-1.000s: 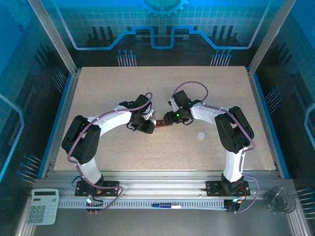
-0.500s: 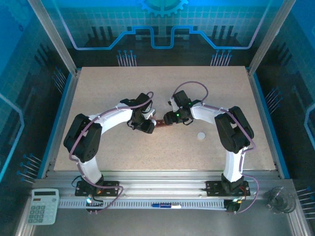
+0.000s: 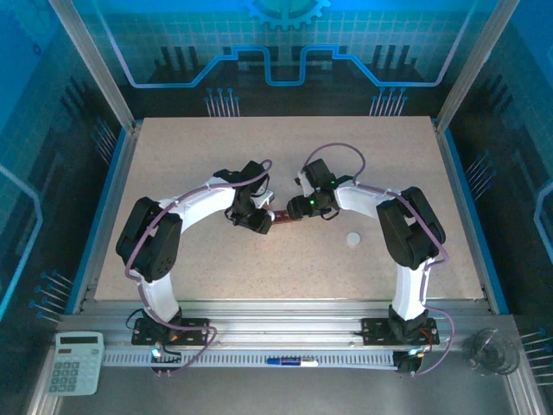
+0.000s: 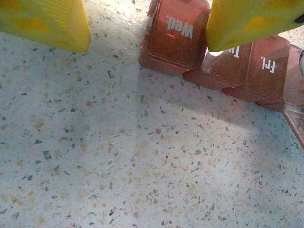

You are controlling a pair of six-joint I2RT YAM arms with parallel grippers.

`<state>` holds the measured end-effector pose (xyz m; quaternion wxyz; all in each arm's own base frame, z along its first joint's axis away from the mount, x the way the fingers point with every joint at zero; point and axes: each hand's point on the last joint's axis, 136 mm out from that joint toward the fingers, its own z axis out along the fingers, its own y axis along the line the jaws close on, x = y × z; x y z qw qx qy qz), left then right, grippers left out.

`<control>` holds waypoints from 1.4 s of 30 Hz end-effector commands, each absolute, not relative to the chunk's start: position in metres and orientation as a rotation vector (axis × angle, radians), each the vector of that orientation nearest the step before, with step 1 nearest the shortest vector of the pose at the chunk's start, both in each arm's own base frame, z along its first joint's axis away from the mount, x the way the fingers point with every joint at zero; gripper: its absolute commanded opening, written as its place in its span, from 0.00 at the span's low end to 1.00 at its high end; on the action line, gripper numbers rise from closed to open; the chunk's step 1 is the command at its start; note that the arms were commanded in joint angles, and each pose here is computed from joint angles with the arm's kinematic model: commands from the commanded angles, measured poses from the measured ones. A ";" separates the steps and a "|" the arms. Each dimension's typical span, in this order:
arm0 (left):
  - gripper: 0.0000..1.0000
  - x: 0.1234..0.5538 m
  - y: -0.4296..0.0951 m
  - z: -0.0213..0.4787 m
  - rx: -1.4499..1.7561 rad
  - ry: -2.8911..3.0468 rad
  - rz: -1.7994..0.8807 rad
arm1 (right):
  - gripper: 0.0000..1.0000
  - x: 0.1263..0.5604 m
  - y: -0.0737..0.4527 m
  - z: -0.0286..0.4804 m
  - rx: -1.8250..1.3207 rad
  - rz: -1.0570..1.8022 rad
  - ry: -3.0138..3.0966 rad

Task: Sort the pills into containers

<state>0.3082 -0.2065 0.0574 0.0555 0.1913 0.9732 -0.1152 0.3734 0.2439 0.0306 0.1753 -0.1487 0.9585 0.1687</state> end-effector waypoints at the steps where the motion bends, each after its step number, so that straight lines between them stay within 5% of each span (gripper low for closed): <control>1: 0.00 0.308 -0.203 0.062 0.607 2.975 -0.344 | 0.67 0.362 0.245 0.014 -0.436 0.468 2.773; 42: 0.00 0.315 -0.198 0.061 0.708 3.029 -0.275 | 0.66 0.361 0.246 0.012 -0.438 0.473 2.779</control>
